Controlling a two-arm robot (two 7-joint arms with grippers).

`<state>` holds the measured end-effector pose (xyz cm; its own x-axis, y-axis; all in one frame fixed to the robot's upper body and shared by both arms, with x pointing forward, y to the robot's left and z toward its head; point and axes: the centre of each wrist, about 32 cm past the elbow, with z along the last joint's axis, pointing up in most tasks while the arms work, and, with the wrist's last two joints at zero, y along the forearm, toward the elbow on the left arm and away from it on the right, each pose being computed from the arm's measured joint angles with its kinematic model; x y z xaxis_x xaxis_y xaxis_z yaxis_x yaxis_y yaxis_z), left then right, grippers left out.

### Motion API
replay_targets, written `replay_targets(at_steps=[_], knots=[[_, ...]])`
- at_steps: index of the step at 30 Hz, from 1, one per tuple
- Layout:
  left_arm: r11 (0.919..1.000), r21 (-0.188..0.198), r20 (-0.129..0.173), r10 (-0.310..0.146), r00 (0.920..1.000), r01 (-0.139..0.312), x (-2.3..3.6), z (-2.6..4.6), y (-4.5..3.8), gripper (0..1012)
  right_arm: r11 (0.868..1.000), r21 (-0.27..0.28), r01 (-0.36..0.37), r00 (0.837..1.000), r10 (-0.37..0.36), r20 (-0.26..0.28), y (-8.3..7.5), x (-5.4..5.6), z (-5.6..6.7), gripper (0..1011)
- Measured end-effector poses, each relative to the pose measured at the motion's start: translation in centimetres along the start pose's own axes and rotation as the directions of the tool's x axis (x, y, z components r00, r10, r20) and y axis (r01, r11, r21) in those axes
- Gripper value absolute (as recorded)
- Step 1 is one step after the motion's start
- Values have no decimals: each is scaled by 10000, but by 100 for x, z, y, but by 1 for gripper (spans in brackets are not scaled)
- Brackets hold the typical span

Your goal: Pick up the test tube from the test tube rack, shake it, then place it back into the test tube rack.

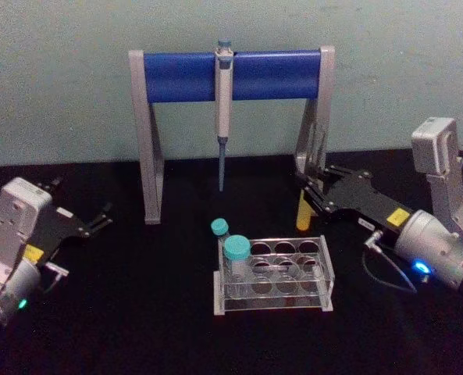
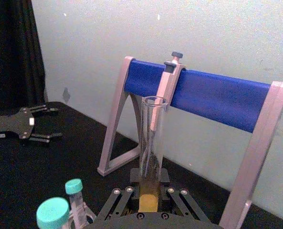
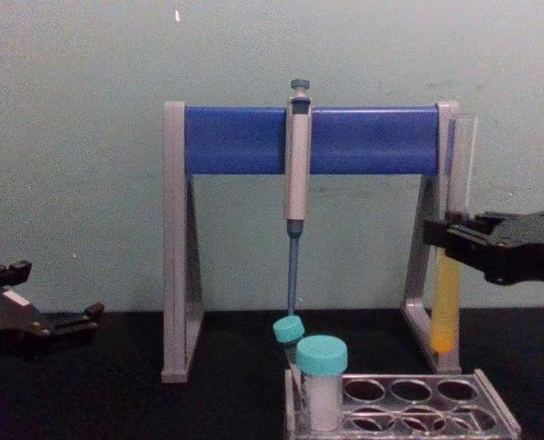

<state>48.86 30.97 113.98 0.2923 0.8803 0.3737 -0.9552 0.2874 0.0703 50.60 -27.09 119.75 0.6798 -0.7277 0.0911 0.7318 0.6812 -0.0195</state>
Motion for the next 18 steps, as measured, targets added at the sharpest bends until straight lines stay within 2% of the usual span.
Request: replay_targets(at_steps=[4, 10, 15, 18], knots=[[10000, 0, 0, -1, 10000, 1, 0, 0, 0, 1010, 9998, -202, -76, 9999, 77, 68, -101, -31, 40, 229], [10000, 0, 0, 0, 10000, 0, 0, 0, 0, 1010, 9965, -477, -683, 9977, 681, -58, -218, -128, 98, 229], [10000, -1, 0, 1, 10000, -1, 0, 0, 0, 1010, 9917, -323, -1248, 9919, 1239, -292, -163, -180, 102, 229], [10000, 1, 0, 0, 10000, 0, 0, 0, 0, 1010, 9886, -103, -1503, 9878, 1497, -418, -52, -176, 76, 229]])
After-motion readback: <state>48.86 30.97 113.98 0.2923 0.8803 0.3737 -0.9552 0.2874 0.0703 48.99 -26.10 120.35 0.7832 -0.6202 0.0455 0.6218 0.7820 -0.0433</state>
